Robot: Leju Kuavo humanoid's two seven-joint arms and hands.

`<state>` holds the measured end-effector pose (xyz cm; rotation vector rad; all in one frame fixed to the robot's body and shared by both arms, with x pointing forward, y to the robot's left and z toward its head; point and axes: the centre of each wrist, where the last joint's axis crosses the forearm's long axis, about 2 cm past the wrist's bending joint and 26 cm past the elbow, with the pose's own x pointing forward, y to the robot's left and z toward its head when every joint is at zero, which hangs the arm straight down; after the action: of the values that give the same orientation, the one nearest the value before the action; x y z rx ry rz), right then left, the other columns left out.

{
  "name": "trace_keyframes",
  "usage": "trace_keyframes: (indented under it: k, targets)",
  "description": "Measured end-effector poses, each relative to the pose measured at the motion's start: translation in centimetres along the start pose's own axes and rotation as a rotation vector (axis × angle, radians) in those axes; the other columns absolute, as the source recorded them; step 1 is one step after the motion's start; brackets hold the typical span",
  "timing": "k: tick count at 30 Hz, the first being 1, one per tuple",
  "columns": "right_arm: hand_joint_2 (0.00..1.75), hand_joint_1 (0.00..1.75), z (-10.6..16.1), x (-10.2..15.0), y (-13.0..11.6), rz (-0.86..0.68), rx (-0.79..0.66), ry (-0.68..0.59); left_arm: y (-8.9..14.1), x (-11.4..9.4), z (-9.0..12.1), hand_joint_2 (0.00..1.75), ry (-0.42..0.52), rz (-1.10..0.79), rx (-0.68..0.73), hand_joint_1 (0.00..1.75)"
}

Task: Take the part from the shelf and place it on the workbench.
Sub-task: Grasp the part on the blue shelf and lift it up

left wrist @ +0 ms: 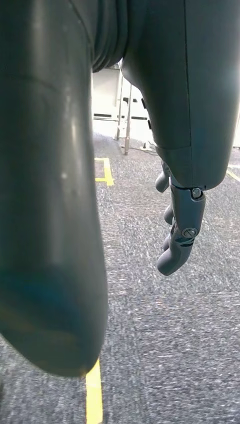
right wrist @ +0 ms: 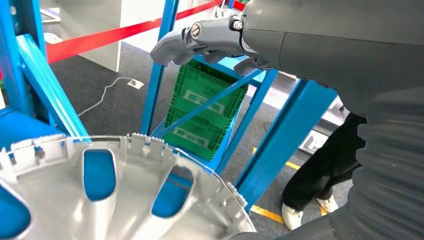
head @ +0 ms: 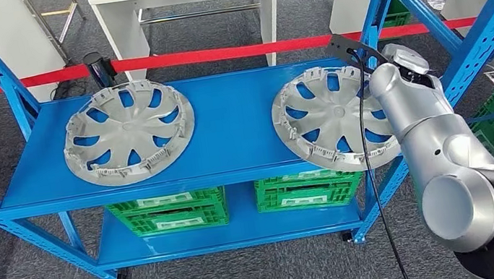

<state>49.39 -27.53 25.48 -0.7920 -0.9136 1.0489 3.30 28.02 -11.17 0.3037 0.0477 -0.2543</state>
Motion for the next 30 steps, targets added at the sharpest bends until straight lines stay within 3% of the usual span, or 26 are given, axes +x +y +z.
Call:
trace_keyframes:
  k: [30]
  targets:
    - [1.75, 0.00, -0.2, -0.7, 2.0, 0.004, 0.031, 0.009, 0.1, 0.2, 0.0, 0.00, 0.014, -0.037, -0.005, 0.00]
